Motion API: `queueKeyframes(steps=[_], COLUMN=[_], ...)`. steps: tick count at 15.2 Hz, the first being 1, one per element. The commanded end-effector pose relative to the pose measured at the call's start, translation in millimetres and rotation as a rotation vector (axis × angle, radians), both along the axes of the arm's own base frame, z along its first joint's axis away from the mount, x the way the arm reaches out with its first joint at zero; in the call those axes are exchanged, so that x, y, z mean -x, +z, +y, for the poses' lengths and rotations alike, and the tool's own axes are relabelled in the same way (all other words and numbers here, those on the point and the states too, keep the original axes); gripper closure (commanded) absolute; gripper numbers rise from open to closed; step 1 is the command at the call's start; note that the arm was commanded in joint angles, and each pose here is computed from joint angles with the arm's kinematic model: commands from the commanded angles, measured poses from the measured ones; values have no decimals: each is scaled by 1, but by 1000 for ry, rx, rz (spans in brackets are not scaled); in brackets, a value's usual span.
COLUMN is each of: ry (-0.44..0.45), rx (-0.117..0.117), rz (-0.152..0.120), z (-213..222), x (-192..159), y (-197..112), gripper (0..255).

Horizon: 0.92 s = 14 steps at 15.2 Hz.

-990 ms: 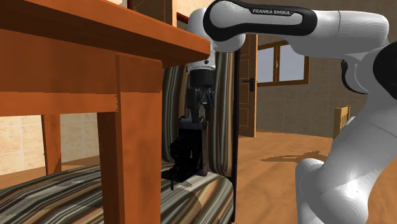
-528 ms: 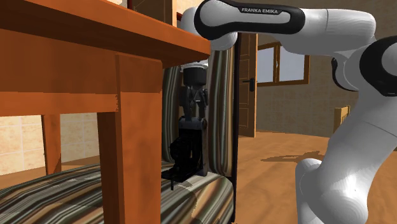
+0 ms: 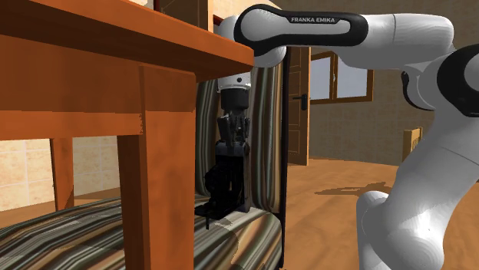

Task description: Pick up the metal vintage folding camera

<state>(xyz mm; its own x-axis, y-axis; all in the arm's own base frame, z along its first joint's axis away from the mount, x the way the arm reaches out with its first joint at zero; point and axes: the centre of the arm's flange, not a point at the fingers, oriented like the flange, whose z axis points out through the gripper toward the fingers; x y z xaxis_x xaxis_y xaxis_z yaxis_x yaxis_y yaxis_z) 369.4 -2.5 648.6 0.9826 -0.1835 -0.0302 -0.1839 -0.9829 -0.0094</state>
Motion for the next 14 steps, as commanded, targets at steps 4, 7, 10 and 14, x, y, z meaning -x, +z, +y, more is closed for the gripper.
queueKeyframes(steps=[4,7,10,14], ry=[0,0,0,0], rx=[0,0,0,0], rz=[2,2,2,2], z=[1,0,0,0], x=[0,0,0,0], y=[-1,5,21,42], gripper=[255,255,255,255])
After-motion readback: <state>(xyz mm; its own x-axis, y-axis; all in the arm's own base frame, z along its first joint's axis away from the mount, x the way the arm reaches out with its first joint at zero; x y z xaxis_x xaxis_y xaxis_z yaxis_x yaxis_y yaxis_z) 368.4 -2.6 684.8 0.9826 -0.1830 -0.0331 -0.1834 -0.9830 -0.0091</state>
